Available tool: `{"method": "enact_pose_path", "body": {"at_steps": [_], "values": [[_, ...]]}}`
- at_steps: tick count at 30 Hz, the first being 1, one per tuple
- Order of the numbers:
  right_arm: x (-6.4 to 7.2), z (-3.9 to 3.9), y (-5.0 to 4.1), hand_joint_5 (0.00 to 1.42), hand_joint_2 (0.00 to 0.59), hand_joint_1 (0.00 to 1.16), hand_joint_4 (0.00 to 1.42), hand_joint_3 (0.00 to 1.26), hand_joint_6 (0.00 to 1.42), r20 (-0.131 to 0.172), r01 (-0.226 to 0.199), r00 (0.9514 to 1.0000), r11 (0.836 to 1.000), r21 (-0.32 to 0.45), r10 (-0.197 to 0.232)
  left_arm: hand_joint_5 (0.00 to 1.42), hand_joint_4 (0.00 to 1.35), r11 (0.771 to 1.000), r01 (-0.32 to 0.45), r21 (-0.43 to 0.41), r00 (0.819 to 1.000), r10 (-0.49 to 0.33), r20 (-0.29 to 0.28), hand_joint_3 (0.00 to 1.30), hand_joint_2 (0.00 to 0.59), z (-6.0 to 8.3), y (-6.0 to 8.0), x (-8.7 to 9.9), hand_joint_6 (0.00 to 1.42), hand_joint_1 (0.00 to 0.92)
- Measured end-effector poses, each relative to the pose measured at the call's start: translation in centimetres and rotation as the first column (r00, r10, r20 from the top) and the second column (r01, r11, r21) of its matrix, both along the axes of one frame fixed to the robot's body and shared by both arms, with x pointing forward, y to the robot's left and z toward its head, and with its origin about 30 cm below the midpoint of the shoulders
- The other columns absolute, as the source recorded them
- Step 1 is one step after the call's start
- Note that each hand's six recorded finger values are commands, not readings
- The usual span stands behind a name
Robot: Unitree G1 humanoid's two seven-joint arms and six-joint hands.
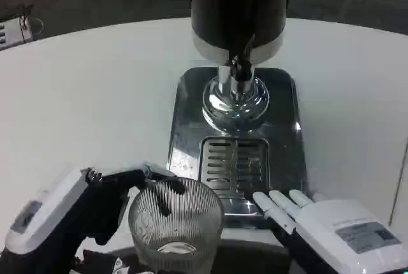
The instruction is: Grasp the cup under the faucet to collect the drink, then remove the cup.
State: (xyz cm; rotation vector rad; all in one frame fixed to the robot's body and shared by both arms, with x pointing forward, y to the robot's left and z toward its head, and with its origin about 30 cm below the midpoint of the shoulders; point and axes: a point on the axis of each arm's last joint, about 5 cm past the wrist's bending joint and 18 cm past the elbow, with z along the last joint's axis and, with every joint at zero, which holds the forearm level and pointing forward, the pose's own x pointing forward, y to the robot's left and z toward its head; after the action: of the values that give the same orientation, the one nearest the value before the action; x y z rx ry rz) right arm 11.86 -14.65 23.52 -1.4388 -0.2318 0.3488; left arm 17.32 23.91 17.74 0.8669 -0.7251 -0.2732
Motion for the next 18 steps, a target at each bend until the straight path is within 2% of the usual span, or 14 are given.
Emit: {"method": "enact_pose_path", "body": {"at_steps": [9, 18], "values": [[-0.21, -0.14, -0.03, 0.0, 0.424, 0.47, 0.0, 0.0, 0.0, -0.011, 0.006, 0.9999, 1.0, 0.009, -0.006, 1.35, 1.19, 1.0, 0.005, 0.002, 1.0, -0.005, -0.004, 1.01, 0.0, -0.05, -0.08, -0.22, 1.42, 0.58], [-0.57, -0.04, -0.01, 0.0, 0.424, 0.47, 0.0, 0.0, 0.0, -0.009, 0.015, 0.9998, 1.0, 0.006, -0.015, 1.35, 1.19, 1.0, 0.005, 0.0, 1.0, -0.005, -0.006, 1.01, 0.0, -0.1, -0.11, -0.23, 1.42, 0.58]]}}
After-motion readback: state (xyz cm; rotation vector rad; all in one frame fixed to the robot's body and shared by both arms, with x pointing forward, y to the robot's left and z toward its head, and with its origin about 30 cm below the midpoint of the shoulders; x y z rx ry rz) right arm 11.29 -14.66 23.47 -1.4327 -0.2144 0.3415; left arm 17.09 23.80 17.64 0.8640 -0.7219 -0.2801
